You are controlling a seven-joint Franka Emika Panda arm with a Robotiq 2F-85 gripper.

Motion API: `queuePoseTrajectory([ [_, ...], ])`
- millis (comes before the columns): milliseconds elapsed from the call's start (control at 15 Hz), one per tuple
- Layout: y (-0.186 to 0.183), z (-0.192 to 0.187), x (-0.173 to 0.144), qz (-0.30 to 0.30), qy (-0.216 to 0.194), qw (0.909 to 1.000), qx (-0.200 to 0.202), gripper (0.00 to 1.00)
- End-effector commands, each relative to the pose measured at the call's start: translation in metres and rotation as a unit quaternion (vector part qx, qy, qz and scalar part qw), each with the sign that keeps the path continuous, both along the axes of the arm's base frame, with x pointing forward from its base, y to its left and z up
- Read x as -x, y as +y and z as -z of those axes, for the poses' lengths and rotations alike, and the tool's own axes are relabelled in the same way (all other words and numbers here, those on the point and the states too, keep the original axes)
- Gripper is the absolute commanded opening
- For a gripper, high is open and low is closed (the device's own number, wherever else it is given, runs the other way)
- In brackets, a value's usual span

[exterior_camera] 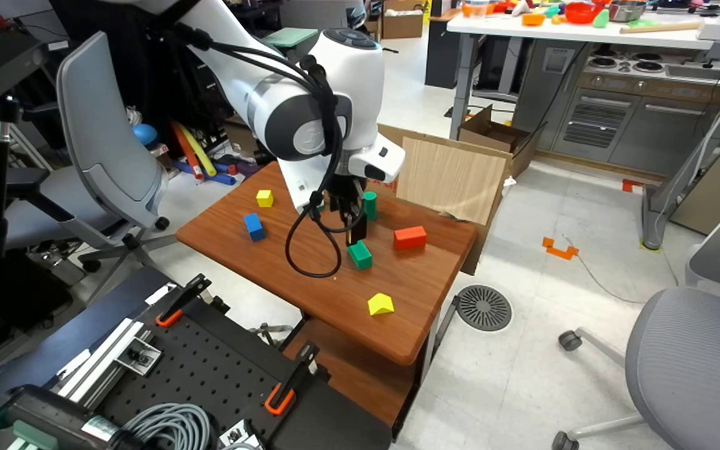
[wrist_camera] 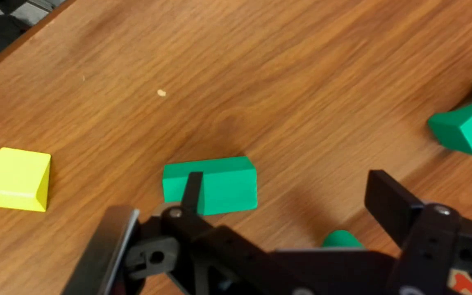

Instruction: Put the green block on the right on the green block to the left and then put the block back on the table on the right

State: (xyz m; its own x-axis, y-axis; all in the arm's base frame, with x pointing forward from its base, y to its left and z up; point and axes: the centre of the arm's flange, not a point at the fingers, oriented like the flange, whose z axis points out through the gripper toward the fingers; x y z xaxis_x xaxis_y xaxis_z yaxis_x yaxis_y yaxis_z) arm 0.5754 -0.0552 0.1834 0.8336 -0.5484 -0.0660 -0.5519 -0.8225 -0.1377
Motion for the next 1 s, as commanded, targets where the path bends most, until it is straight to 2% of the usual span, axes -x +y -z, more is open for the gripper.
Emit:
queuePoseTrajectory([
  [0, -0.005, 0.003, -0.019, 0.064, 0.019, 0.9977, 0.015, 1.0],
  [267, -0.01, 0.012, -0.02, 0.096, 0.039, 0.9942, 0.029, 1.0],
  [533, -0.006, 0.023, -0.018, 0.087, 0.051, 0.9942, 0.036, 1.0],
  [933, -0.014, 0.017, -0.018, 0.092, 0.061, 0.991, 0.076, 1.0],
])
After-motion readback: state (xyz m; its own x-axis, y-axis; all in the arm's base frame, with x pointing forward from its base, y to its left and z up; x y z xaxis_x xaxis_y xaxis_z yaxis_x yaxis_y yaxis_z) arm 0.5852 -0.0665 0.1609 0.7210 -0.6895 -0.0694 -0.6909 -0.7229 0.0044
